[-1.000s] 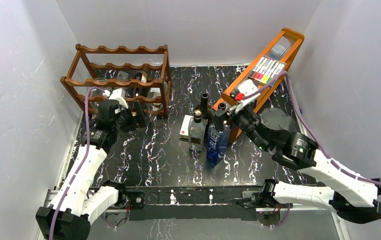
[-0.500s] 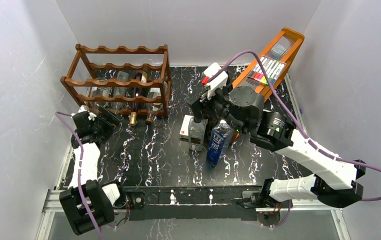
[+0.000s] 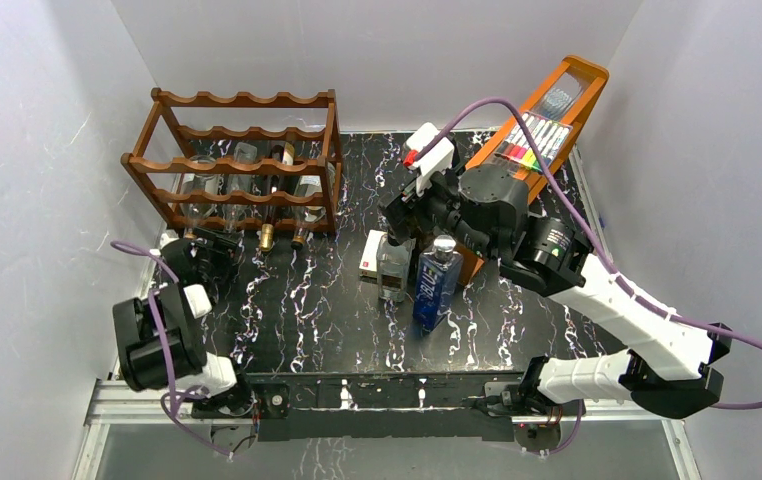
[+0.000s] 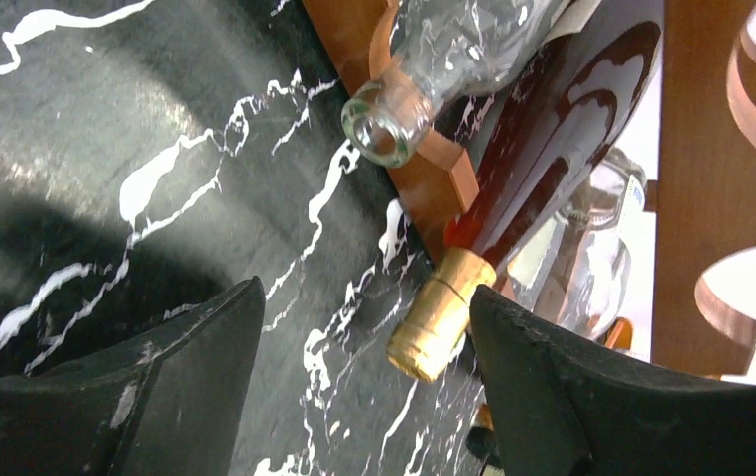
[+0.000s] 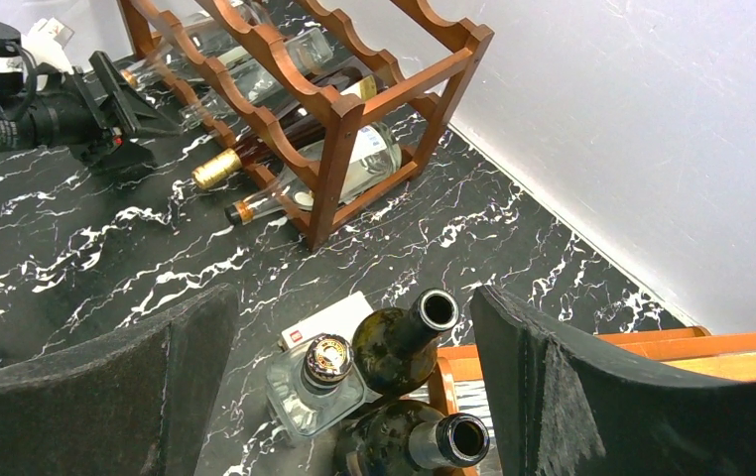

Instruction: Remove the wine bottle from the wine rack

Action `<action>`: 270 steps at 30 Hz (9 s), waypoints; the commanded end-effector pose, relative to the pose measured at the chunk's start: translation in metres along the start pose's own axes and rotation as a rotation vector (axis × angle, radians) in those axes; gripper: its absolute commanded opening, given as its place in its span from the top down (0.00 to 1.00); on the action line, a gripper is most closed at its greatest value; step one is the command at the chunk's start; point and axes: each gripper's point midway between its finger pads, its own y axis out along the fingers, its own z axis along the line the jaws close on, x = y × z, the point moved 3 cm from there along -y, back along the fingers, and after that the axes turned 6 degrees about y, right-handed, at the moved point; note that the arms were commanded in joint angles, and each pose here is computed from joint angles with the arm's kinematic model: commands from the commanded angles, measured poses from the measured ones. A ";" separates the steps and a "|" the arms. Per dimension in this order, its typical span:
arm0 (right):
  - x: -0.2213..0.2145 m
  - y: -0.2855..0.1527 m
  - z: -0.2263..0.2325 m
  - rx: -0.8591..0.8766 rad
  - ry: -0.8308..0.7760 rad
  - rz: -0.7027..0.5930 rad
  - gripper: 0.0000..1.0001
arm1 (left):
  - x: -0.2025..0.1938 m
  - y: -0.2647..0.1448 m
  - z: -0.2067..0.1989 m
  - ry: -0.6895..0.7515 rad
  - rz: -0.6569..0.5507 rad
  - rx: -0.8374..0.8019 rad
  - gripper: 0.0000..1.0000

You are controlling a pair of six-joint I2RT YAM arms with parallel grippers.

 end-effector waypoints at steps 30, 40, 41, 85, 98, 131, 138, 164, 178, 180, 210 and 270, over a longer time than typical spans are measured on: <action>0.040 -0.029 -0.006 0.046 0.066 -0.152 0.02 | 0.040 0.051 -0.004 -0.103 -0.147 -0.267 0.95; 0.035 -0.022 -0.001 0.063 0.052 -0.139 0.02 | 0.034 0.010 -0.007 -0.117 -0.149 -0.247 1.00; 0.035 -0.021 0.000 0.069 0.049 -0.137 0.02 | 0.033 0.006 -0.008 -0.118 -0.138 -0.241 1.00; 0.018 0.031 0.040 0.232 -0.015 -0.061 0.02 | 0.045 -0.135 -0.004 -0.081 -0.076 0.425 1.00; 0.017 0.046 0.053 0.280 0.009 -0.053 0.02 | 0.051 -0.169 -0.012 0.113 -0.095 0.551 1.00; 0.002 0.074 0.075 0.348 0.034 -0.031 0.02 | 0.019 -0.185 -0.078 0.672 0.352 0.269 1.00; -0.003 0.072 0.071 0.325 0.044 -0.032 0.02 | 0.027 -0.191 -0.092 0.876 0.382 0.357 1.00; -0.014 0.092 0.081 0.333 0.073 -0.028 0.02 | -0.018 -0.206 -0.181 1.282 0.427 -0.113 1.00; 0.014 0.033 0.041 0.214 0.072 -0.200 0.02 | -0.051 -0.182 -0.225 1.327 0.500 -0.265 1.00; 0.015 0.025 0.035 0.193 0.066 -0.218 0.02 | -0.059 -0.180 -0.229 1.349 0.510 -0.260 1.00; 0.006 -0.032 -0.001 0.076 0.084 -0.279 0.02 | -0.124 -0.163 -0.283 1.408 0.548 -0.349 1.00; -0.004 -0.038 0.000 0.089 0.089 -0.260 0.02 | -0.006 -0.074 -0.122 0.295 0.141 -0.340 0.02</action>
